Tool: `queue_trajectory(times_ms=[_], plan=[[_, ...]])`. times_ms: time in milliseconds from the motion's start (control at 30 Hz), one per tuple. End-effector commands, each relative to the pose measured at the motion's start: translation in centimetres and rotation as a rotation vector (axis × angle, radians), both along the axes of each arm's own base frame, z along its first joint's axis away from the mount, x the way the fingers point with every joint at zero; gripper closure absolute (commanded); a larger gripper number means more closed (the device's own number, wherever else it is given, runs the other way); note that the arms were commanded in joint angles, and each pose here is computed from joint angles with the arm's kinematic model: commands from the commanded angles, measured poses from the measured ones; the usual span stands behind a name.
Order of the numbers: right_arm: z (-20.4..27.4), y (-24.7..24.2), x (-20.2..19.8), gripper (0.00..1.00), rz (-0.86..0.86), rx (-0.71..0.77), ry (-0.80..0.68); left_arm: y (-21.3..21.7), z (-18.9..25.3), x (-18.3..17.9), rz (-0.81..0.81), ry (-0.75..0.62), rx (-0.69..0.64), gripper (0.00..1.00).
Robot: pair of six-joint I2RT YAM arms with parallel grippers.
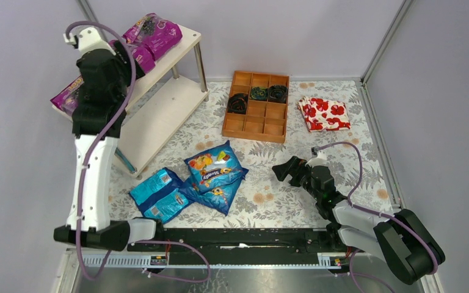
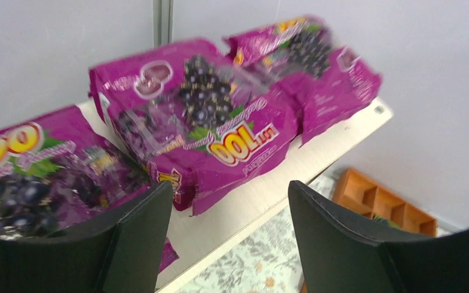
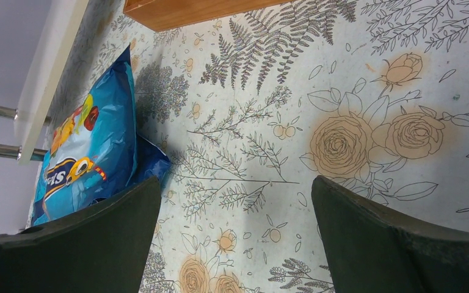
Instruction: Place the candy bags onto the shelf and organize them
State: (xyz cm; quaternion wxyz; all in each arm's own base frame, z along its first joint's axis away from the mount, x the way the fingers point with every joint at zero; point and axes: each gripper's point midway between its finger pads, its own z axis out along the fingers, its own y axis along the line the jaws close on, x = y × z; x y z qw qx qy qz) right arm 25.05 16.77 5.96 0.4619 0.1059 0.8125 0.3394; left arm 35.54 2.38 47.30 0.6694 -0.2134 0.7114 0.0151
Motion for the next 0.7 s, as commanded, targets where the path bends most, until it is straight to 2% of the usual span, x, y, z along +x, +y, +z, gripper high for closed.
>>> queue_trajectory(times_ms=[0, 67, 267, 533, 667], plan=[[1.8, 0.3, 0.8, 0.0, 0.0, 0.027, -0.059, 0.9, -2.2, 0.8, 0.037, 0.067, -0.022, 0.27], [1.7, 0.4, 0.8, 0.0, 0.002, 0.026, -0.057, 1.2, -2.7, 1.5, 0.032, 0.066, -0.027, 0.29], [1.8, 0.4, 0.8, 0.0, 0.002, 0.027, -0.058, 1.3, -4.5, 3.0, 0.003, 0.096, -0.054, 0.46], [1.7, 0.4, 0.9, 0.0, 0.003, 0.025, -0.055, 1.3, -3.3, 3.2, -0.004, 0.037, -0.042, 0.63], [1.6, 0.4, 0.8, 0.0, 0.005, 0.024, -0.053, 1.0, -3.0, 3.6, -0.021, 0.011, -0.045, 0.65]])
